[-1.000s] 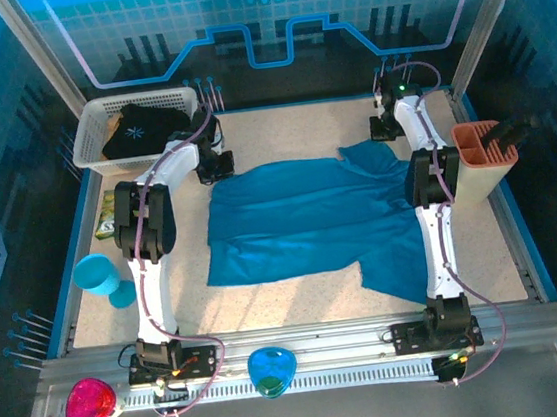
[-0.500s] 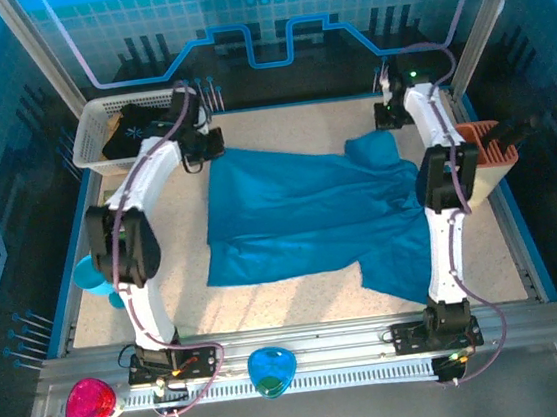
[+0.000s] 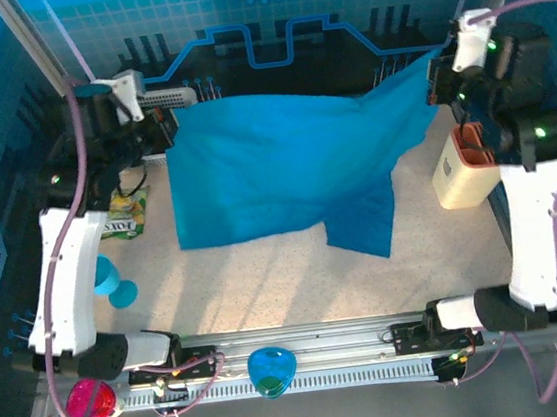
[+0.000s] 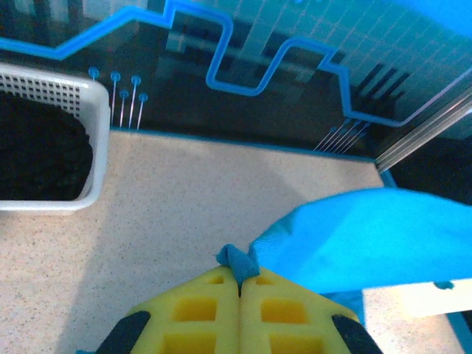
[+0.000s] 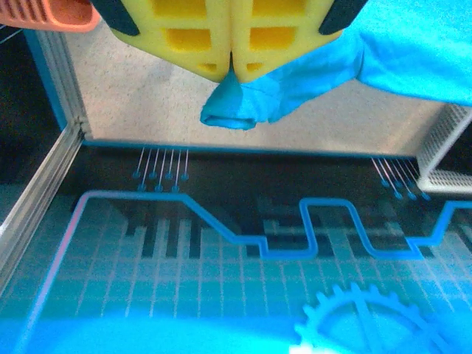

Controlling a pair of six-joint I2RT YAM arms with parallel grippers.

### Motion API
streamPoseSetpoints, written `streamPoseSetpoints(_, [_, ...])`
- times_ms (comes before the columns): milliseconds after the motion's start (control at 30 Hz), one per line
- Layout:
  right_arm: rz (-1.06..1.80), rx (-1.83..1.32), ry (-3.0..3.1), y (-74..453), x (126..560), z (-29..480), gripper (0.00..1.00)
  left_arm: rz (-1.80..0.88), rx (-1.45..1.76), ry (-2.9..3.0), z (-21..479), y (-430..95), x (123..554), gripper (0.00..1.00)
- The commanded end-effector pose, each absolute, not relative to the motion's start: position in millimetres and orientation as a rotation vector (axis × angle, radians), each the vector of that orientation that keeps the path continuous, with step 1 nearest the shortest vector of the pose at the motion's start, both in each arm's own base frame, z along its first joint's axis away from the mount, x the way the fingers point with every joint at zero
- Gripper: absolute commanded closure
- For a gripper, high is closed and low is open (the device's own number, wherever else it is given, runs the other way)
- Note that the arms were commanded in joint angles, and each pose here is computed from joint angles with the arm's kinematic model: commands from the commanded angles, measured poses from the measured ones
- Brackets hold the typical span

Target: Fold and stack the t-shirts

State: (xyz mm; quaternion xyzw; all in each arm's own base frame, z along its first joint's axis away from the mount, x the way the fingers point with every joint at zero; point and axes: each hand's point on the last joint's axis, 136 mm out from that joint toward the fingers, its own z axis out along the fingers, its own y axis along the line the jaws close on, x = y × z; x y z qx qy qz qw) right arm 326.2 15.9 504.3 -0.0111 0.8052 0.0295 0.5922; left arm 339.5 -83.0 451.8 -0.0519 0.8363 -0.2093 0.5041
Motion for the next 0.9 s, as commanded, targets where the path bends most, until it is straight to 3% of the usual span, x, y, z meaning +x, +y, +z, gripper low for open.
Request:
streamPoseSetpoints(0, [0.066, -0.045, 1.800, 17.2, 282.0, 528.4, 1.00, -0.510, -0.123, 1.947, 486.1, -72.5, 289.8, 0.99])
streamPoseSetpoints(267, [0.052, -0.054, 1.535, 11.1, 159.3, 606.9, 1.00, -0.546, -0.077, 1.723, 540.9, -59.7, 197.7, 0.98])
streamPoseSetpoints(500, [0.021, -0.028, 1.393, 2.6, 108.0, 639.1, 1.00, -0.508, -0.072, 1.619, 570.1, -45.6, 149.7, 0.99])
streamPoseSetpoints(667, [-0.018, -0.015, 1.313, -3.2, 106.5, 663.7, 1.00, -0.439, -0.069, 1.586, 587.4, -38.0, 152.5, 0.98])
streamPoseSetpoints(867, [-0.079, -0.005, 1.365, -7.2, 170.0, 663.9, 1.00, -0.376, -0.078, 1.627, 581.0, -37.9, 195.8, 0.98])
